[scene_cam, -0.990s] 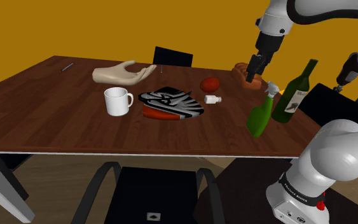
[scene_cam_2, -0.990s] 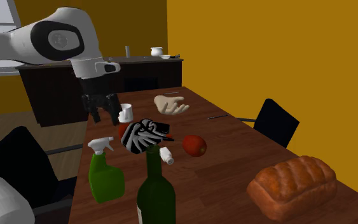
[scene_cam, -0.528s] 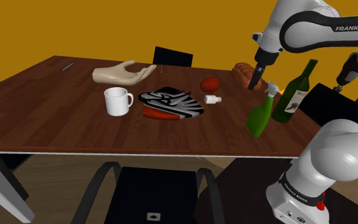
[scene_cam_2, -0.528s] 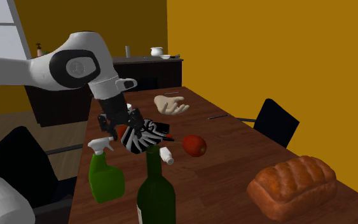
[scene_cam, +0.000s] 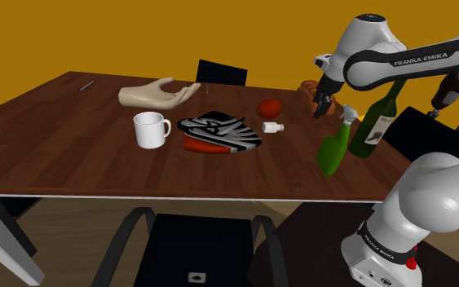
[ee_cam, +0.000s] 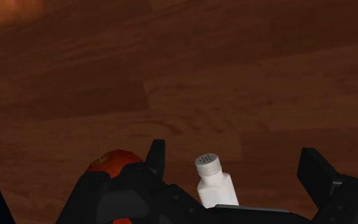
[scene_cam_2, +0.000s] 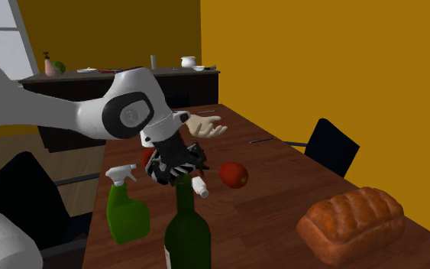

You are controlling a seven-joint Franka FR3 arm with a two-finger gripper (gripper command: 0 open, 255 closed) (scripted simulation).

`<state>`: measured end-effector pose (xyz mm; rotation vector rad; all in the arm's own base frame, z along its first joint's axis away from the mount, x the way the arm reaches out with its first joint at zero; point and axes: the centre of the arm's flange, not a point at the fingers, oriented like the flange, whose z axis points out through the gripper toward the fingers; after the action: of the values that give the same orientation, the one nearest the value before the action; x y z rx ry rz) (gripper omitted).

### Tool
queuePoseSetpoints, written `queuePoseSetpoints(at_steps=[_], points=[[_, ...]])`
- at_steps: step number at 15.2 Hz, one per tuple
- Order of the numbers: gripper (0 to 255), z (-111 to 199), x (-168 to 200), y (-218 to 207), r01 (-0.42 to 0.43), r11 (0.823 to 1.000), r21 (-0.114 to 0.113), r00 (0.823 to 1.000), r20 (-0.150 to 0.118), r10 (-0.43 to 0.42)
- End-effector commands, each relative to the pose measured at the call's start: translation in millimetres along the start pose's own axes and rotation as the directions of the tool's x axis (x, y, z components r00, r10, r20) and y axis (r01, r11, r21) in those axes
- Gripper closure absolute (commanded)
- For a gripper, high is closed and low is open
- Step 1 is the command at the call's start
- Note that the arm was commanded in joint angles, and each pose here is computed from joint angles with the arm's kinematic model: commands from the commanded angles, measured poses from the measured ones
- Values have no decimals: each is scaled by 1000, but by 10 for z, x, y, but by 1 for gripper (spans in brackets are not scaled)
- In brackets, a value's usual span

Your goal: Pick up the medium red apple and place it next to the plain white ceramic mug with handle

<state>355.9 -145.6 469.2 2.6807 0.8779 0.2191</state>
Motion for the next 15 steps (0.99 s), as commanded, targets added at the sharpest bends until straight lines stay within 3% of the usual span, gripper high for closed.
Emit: queuePoseSetpoints(at_steps=[1, 4, 8, 11, 15], points=[[0, 168, -18, 151, 83, 996, -32, 996, -20, -83], [0, 434, 1, 386, 195, 978, -75, 979, -43, -199], [0, 772, 82, 706, 338, 931, -136, 935, -66, -349], [0, 1012, 183, 948, 438, 880, -183, 886, -76, -457], [0, 1311, 371, 1262, 559, 792, -246, 802, -80, -591]])
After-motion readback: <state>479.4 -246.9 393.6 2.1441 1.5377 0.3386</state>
